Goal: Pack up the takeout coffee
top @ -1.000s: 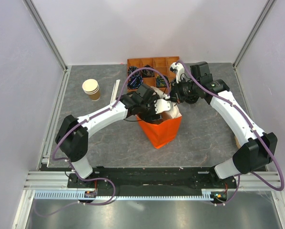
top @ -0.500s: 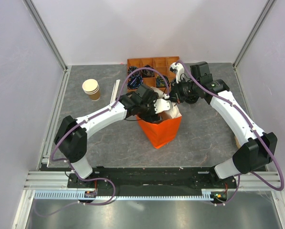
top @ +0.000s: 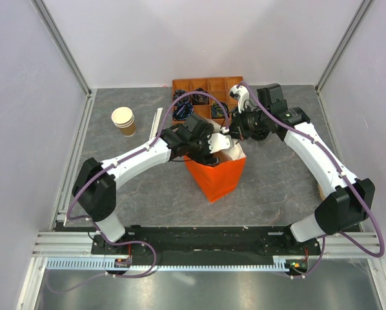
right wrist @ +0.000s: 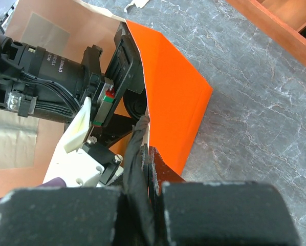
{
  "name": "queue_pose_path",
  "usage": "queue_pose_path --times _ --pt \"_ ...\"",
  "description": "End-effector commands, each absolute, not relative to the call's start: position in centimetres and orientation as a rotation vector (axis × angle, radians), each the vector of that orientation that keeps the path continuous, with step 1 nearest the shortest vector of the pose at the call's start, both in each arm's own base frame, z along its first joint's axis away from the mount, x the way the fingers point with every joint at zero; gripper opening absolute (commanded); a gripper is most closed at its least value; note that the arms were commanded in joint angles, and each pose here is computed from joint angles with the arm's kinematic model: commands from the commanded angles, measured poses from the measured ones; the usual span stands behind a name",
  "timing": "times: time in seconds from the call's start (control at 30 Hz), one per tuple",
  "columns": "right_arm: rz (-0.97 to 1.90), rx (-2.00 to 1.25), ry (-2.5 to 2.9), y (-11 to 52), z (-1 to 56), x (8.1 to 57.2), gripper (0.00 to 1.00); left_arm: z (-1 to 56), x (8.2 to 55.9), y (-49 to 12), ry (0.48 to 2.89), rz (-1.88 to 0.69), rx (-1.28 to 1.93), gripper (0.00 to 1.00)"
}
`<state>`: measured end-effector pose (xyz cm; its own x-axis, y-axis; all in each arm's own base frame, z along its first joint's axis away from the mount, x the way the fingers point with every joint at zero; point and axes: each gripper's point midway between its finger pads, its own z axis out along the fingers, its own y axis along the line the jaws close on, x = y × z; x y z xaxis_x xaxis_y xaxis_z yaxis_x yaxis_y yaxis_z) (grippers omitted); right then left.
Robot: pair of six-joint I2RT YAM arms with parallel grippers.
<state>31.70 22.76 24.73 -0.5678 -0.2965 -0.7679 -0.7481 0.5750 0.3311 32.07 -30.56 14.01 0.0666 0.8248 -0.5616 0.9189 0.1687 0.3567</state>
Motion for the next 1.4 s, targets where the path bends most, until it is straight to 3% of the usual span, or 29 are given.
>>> queue_pose_path --times 0.0,0.5,1.37 --pt "0.88 -0.856 2.17 22.6 24.2 31.2 0.0 16.6 32.4 -30.6 1.715 -0.156 1.627 1.0" --pt "0.872 -0.866 2.16 22.7 24.4 31.5 0.0 14.4 31.7 -29.7 1.778 -0.157 1.659 1.0" --pt "0.726 -0.986 1.935 23.1 27.1 30.4 0.0 16.8 32.1 -29.6 1.645 -0.121 1.577 1.0"
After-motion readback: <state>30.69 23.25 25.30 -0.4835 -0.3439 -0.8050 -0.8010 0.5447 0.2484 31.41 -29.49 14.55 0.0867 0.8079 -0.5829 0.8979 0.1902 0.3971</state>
